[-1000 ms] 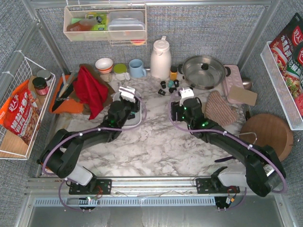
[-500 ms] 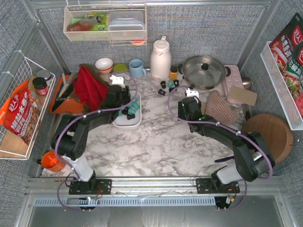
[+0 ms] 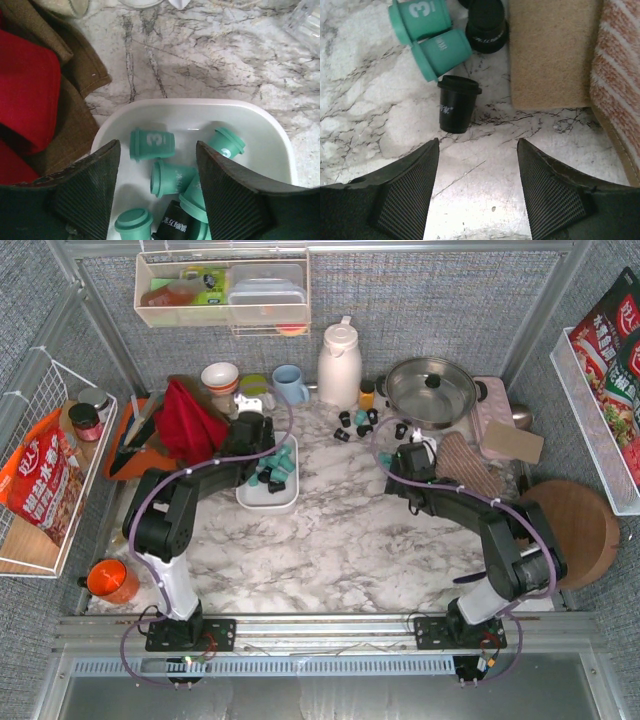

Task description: Mix the coffee capsules in the storage basket

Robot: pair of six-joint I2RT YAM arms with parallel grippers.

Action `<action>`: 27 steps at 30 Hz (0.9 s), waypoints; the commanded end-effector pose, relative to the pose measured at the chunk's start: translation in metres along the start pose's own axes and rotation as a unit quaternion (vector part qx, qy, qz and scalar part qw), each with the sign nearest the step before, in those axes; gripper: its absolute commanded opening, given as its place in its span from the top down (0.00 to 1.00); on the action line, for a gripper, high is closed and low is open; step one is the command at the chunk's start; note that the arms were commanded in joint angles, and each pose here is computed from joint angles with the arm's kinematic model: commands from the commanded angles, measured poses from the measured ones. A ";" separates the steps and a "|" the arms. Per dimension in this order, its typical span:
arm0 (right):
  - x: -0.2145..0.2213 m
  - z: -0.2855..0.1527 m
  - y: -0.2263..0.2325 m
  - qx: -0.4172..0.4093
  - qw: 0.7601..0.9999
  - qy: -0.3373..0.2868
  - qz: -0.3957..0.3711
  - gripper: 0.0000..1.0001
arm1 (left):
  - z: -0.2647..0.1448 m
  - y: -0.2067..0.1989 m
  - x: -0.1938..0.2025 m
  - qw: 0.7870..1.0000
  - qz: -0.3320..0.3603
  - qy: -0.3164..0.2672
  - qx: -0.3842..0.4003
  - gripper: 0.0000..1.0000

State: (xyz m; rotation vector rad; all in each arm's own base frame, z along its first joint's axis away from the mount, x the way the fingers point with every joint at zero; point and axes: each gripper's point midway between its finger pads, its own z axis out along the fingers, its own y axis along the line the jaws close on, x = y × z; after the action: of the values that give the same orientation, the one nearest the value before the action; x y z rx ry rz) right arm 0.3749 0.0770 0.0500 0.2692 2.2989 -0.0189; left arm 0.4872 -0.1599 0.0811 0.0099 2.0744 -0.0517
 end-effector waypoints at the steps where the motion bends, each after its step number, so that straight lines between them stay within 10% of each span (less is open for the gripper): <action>1: -0.004 0.007 0.004 -0.025 0.999 0.002 0.040 0.32 | -0.003 0.010 -0.001 1.000 0.004 -0.003 -0.024 0.27; 27: -0.006 0.039 0.010 -0.038 0.999 -0.014 0.015 0.42 | -0.095 -0.052 -0.025 0.978 -0.031 -0.085 0.190 0.23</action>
State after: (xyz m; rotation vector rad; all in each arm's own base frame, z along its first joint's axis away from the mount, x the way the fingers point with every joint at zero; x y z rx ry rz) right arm 0.3979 0.0810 0.0231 0.2793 2.3046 0.0810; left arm 0.4178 -0.1960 0.1370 0.1525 1.9124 -0.3942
